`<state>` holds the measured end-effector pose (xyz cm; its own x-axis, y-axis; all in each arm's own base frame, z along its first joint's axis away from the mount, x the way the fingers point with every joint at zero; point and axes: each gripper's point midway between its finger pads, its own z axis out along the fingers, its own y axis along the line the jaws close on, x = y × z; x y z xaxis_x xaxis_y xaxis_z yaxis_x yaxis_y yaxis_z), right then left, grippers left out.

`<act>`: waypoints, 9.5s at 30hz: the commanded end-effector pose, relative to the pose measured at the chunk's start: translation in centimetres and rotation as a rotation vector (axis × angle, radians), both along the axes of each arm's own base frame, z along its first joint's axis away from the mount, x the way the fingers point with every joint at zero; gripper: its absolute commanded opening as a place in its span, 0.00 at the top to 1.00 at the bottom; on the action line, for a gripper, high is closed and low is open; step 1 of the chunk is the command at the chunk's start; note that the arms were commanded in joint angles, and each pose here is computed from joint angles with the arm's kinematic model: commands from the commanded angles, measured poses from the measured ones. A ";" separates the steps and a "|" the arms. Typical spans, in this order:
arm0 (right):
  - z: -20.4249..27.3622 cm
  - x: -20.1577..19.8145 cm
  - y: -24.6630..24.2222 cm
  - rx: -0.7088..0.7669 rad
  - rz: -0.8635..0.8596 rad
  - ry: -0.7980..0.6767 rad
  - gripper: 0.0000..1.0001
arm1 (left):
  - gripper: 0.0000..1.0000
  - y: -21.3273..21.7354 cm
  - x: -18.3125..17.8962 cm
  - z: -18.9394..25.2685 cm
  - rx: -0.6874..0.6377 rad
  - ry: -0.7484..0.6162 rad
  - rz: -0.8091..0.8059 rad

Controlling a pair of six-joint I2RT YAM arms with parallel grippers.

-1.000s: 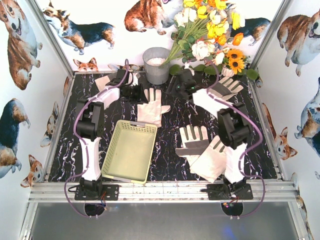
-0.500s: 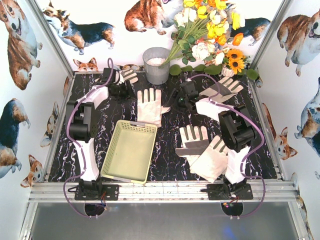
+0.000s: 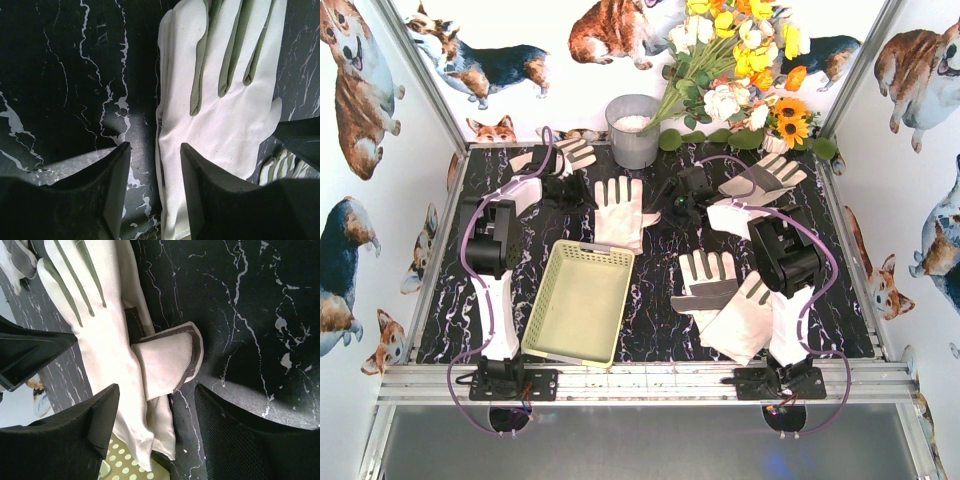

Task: Put the gloves into the storage basket
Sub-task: Pick up the glove from the center of the board, then place the glove in the bin.

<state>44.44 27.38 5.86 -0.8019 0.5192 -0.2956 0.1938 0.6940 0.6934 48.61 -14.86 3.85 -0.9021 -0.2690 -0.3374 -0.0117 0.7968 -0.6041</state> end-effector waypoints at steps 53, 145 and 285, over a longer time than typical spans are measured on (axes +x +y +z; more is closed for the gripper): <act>-2.2 0.5 7.2 0.211 0.203 -0.055 0.93 | 0.87 -0.2 -2.1 -3.0 -0.008 0.072 -0.027; 18.1 -15.1 8.1 0.049 0.217 -0.181 1.00 | 1.00 -2.1 -16.4 18.9 -0.272 -0.106 -0.082; 9.4 -23.1 6.6 -0.459 0.309 -0.035 0.37 | 0.20 5.5 -18.1 10.1 0.216 -0.066 0.090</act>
